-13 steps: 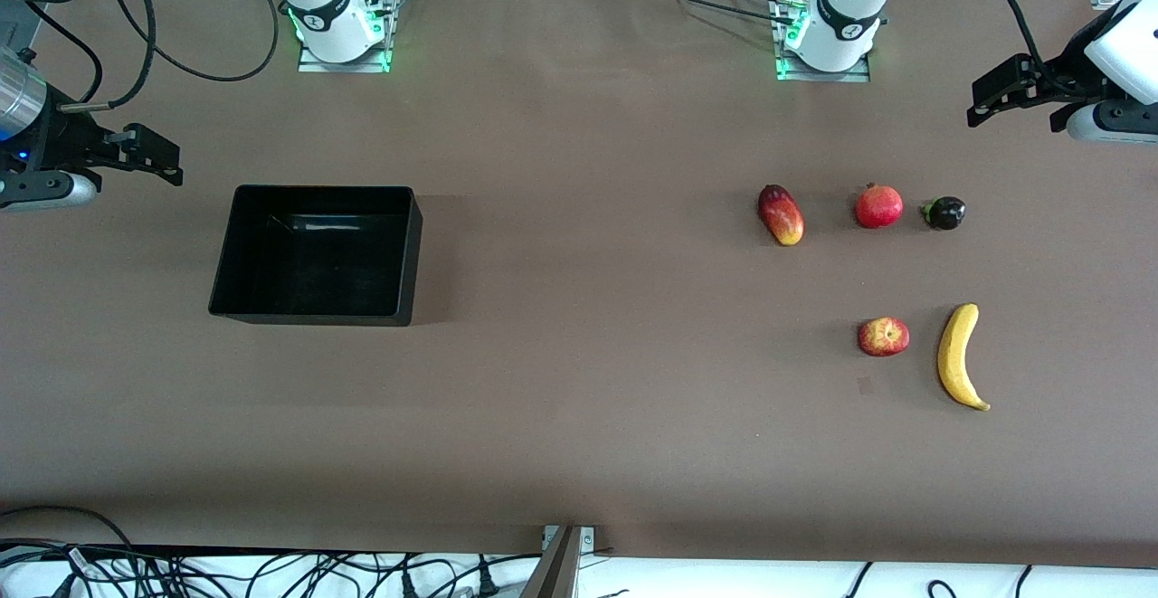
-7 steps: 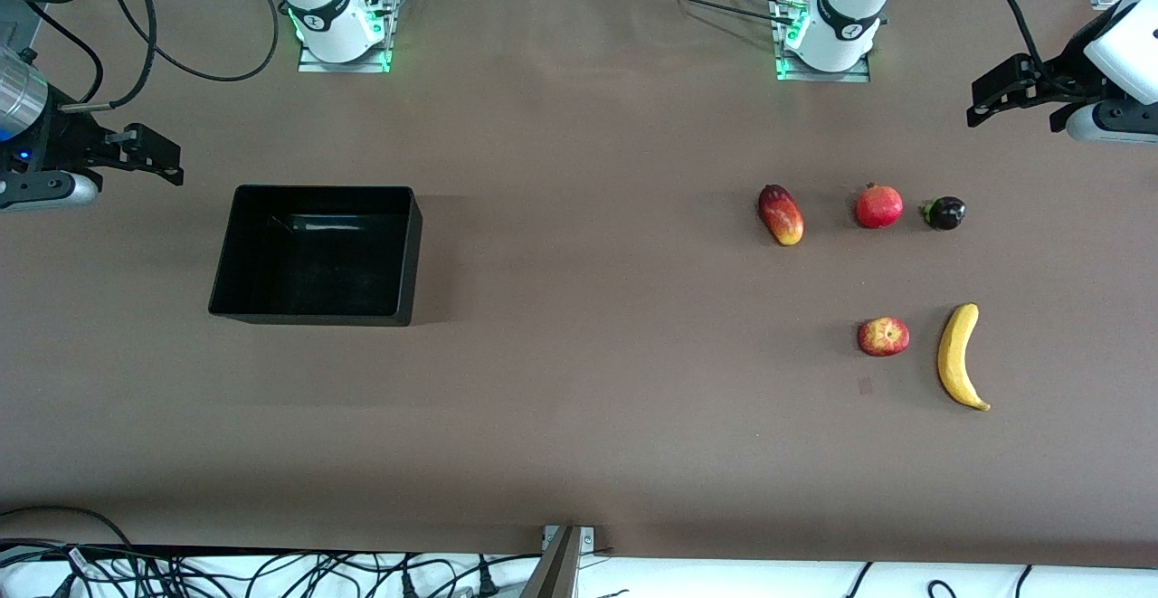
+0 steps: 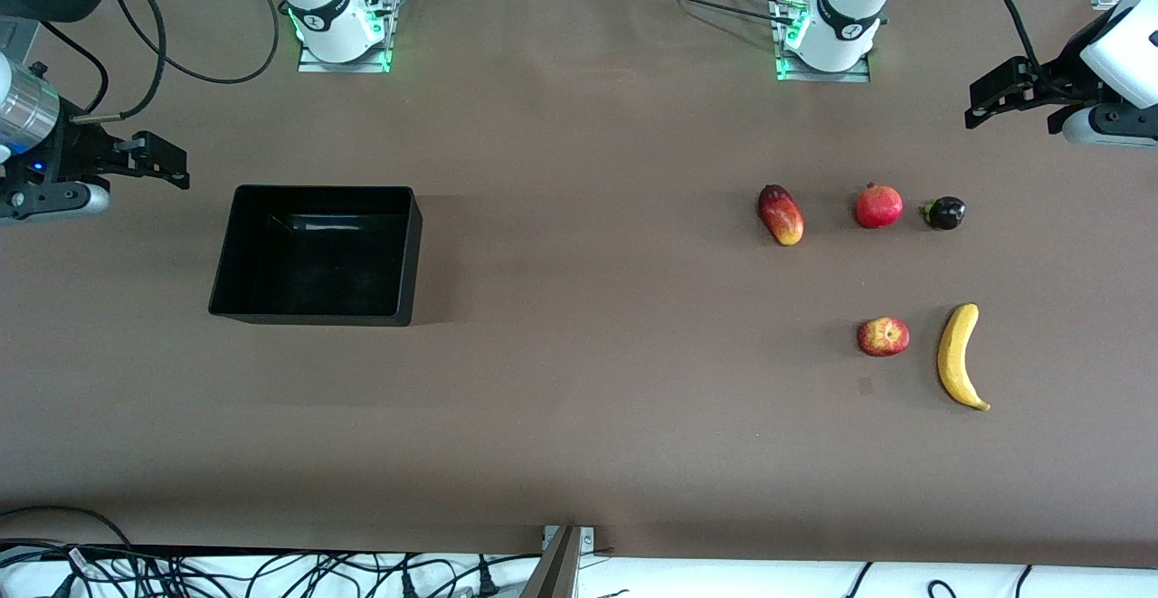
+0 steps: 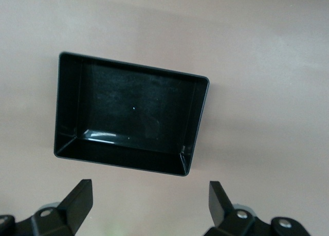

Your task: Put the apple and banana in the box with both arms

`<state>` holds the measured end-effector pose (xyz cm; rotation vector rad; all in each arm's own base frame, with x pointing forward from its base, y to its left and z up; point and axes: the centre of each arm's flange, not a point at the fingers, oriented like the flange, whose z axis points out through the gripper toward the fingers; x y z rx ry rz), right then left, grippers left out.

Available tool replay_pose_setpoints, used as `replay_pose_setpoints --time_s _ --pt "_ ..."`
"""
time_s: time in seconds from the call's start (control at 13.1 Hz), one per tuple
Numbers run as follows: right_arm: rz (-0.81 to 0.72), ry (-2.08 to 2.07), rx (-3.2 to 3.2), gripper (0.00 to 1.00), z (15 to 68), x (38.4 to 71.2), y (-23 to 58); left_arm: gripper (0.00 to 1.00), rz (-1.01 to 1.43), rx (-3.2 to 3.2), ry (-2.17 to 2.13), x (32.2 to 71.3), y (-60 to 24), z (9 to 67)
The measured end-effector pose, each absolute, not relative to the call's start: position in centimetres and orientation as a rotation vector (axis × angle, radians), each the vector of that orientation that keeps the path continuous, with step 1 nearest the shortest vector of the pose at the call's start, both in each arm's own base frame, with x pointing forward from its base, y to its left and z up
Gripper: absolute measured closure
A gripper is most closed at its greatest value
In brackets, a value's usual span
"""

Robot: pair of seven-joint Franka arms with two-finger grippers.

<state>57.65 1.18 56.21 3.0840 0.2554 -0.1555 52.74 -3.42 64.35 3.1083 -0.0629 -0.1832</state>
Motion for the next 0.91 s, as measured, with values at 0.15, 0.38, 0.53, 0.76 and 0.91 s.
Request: replay_pose_setpoints --time_s 0.15,0.38,0.53,0.76,0.91 --pt "-0.187 0.245 3.081 0.0 53.3 58.8 0.0 0.0 -0.192 3.108 -0.064 52.9 -3.5 64.0" --pt "-0.157 0.193 3.067 0.0 45.1 60.5 -3.0 0.0 -0.187 3.108 -0.068 53.5 -3.7 63.4" --pt "-0.162 0.148 3.063 0.0 39.5 60.3 -5.1 0.0 -0.144 3.11 -0.067 55.2 -3.8 61.9" --pt "-0.157 0.098 3.055 0.0 32.5 59.4 -7.5 0.0 -0.115 3.112 -0.059 60.5 -4.2 54.4" --pt "-0.175 0.06 3.059 0.0 28.3 58.3 -8.9 0.0 -0.123 3.114 -0.054 64.1 -4.4 47.3"
